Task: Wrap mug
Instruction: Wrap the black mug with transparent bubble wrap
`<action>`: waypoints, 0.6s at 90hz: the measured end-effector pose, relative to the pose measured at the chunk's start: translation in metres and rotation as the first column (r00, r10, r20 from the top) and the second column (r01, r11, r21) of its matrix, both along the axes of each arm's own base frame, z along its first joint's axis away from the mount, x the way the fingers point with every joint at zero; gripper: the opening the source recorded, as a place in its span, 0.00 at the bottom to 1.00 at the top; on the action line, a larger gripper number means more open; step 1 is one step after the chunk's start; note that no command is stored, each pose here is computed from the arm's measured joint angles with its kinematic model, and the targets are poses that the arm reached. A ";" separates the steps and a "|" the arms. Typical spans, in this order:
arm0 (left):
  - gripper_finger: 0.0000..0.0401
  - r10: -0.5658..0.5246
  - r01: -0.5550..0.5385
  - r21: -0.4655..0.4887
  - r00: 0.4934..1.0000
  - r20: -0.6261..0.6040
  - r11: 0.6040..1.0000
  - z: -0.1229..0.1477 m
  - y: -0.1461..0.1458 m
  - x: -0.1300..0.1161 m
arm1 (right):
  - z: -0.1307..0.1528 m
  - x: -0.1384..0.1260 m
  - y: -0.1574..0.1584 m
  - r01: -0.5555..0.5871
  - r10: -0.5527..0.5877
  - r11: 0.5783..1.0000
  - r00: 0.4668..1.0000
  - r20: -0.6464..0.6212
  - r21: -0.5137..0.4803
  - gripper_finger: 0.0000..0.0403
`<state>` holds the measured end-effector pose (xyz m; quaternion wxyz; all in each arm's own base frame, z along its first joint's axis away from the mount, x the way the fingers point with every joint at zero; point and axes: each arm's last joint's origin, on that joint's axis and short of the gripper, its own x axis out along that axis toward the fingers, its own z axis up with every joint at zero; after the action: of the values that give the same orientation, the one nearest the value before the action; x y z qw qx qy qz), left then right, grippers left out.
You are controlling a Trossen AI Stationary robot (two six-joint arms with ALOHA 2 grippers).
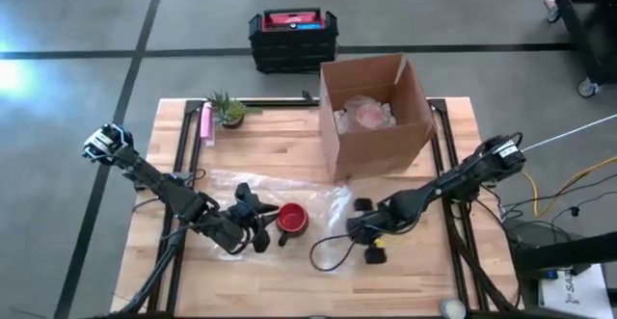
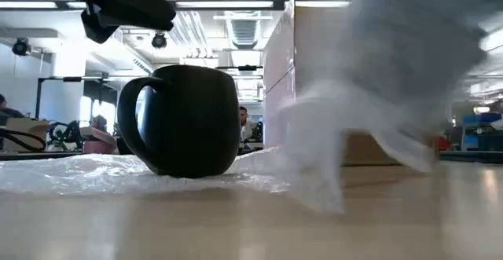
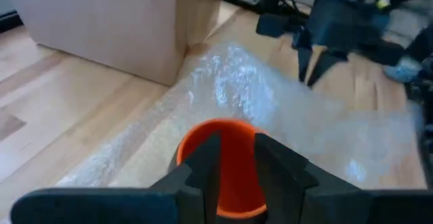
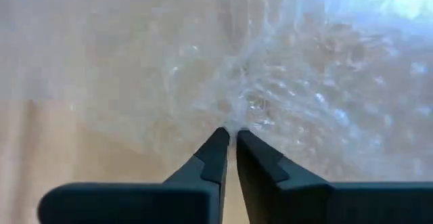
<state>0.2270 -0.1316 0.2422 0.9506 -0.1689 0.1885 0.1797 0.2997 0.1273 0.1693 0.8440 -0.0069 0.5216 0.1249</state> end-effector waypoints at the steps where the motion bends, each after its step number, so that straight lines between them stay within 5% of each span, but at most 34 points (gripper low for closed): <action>1: 0.19 -0.001 0.001 0.001 1.000 0.001 1.000 0.000 0.000 0.000 | 0.002 0.002 0.001 -0.012 0.012 1.000 1.000 0.022 0.001 0.01; 27: 0.19 -0.008 0.008 0.020 1.000 -0.013 1.000 -0.004 0.001 -0.001 | 0.057 0.060 0.011 -0.168 0.174 0.984 0.832 0.527 -0.060 0.00; 54: 0.19 -0.027 0.031 -0.035 0.995 0.092 0.999 0.006 -0.003 0.005 | 0.011 0.117 -0.017 -0.024 0.031 0.999 0.896 0.443 -0.022 0.00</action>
<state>0.2315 -0.1350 0.2482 0.9574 -0.1917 0.1506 0.1546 0.4167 0.1099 0.1799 0.9387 -0.0494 0.3164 0.1277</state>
